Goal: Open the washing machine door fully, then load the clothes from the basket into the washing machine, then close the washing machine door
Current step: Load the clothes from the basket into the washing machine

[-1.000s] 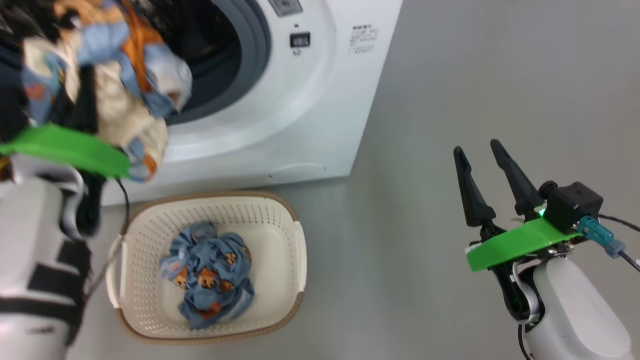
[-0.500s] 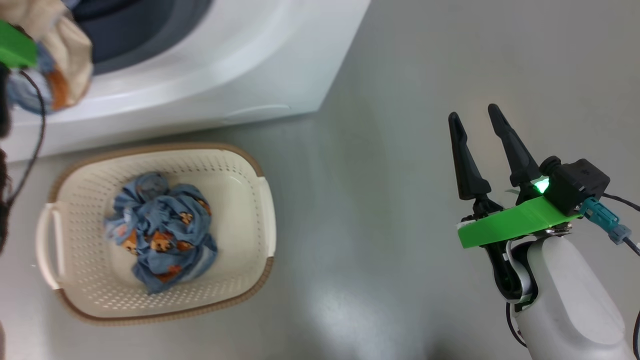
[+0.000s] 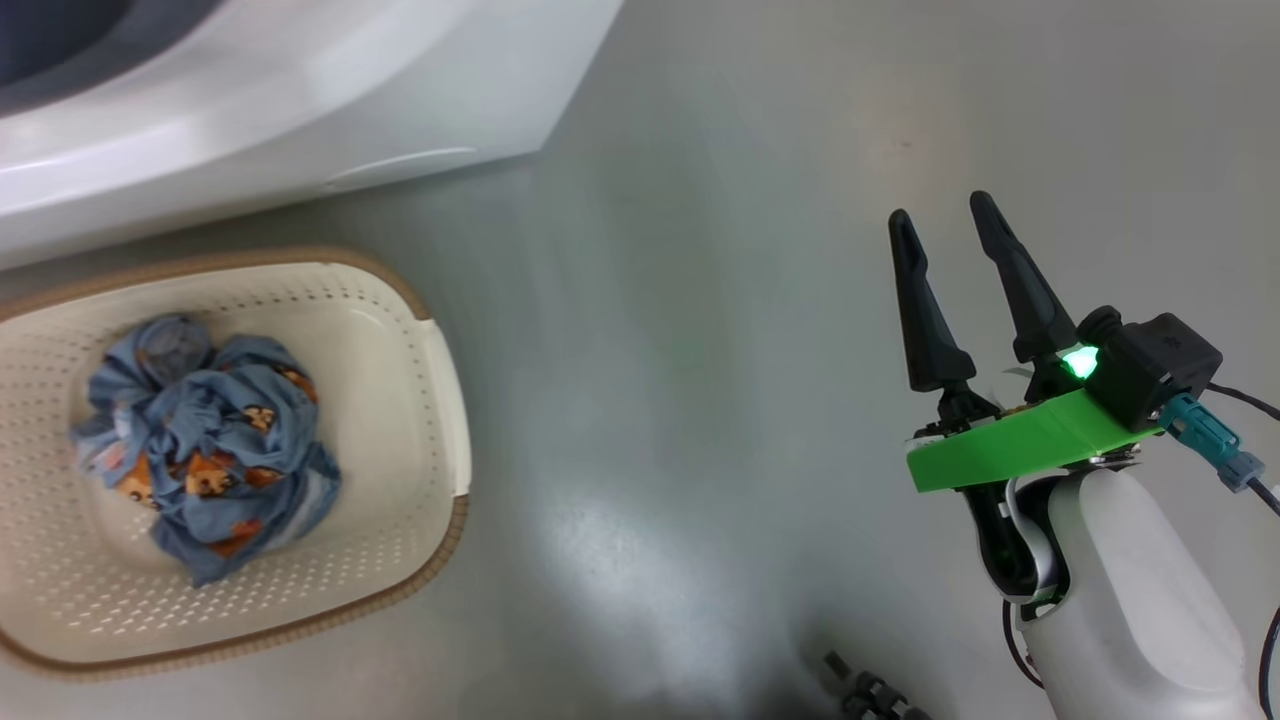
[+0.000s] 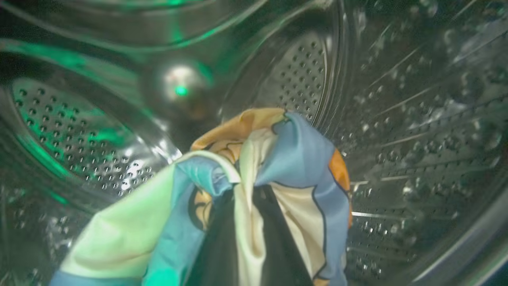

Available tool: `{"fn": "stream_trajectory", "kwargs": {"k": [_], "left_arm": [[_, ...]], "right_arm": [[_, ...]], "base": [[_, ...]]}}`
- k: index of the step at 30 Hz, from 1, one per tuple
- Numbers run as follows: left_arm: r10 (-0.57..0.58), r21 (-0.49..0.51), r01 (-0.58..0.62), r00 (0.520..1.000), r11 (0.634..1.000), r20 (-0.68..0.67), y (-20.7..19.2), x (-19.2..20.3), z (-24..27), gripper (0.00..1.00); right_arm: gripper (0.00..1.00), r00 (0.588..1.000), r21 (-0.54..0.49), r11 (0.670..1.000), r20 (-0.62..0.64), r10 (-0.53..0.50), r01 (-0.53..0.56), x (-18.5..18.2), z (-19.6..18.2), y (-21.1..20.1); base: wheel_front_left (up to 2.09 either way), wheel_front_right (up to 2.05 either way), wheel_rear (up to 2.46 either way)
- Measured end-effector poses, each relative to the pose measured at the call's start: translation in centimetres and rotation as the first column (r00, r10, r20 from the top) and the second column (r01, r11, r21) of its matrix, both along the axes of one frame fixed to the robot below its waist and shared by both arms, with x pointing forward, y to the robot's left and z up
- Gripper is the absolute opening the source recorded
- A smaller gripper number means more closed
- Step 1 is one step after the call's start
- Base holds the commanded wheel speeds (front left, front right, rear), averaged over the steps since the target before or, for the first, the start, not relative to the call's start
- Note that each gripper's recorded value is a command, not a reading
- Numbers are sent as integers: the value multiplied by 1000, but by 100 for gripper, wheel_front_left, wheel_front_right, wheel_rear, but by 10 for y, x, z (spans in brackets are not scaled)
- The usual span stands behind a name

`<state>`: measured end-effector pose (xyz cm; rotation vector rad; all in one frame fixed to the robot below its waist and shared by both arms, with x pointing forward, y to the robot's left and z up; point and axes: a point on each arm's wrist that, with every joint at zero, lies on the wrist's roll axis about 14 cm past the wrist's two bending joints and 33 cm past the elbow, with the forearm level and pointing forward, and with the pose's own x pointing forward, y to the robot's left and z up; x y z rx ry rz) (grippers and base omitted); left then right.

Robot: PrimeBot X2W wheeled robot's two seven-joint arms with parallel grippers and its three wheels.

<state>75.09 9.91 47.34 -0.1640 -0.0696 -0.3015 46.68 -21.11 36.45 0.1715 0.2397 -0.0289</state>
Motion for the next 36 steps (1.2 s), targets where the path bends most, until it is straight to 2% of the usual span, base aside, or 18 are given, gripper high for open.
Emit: {"fn": "stream_trajectory", "kwargs": {"k": [3, 5, 6, 7, 8, 11, 14, 17, 28, 36], "left_arm": [[11, -11, -11, 998, 1000, 60, -1, 7, 13, 0], [24, -11, -24, 998, 1000, 52, 0, 8, 7, 0], [30, -11, -29, 999, 1000, 33, 1, 8, -1, 17], [34, -3, -34, 999, 999, 5, 2, 7, -11, 76], [39, 6, -39, 999, 999, -31, 3, 4, -24, 100], [57, 47, -51, 986, 998, -159, 9, -4, -59, 100], [71, 103, -41, 951, 994, -302, 14, -15, -89, 100], [68, 119, -29, 938, 992, -340, 15, -21, -92, 100], [70, 115, -38, 956, 993, -284, 16, -37, -61, 100], [54, 109, -23, 956, 994, -290, 13, -73, -55, 100]], "right_arm": [[100, 1000, -7, 1000, -10, -11, 11, -2, -3, -4], [100, 1000, -11, 1000, -15, -18, 17, -4, -4, -6], [100, 1000, -12, 1000, -17, -20, 20, -4, -5, -7], [100, 1000, -12, 1000, -18, -21, 21, -5, -5, -8], [100, 1000, -10, 1000, -17, -21, 21, -5, -5, -7], [100, 1000, -2, 1000, -14, -15, 15, -4, -3, -4], [100, 1000, 4, 1000, -8, -8, 8, -3, -1, -1], [100, 1000, 11, 1000, 1, -1, 1, -2, 3, 2], [100, 997, 22, 1000, 69, 18, -20, 3, 32, 10], [100, 991, 29, 999, 128, 22, -26, 2, 59, 13]], "base": [[0, 0, 0], [0, 0, 0], [0, 0, 0], [0, 0, 0], [0, 0, 0], [0, 0, 0], [0, 0, 0], [0, 0, 0], [0, 0, 0], [0, 0, 0]]}}
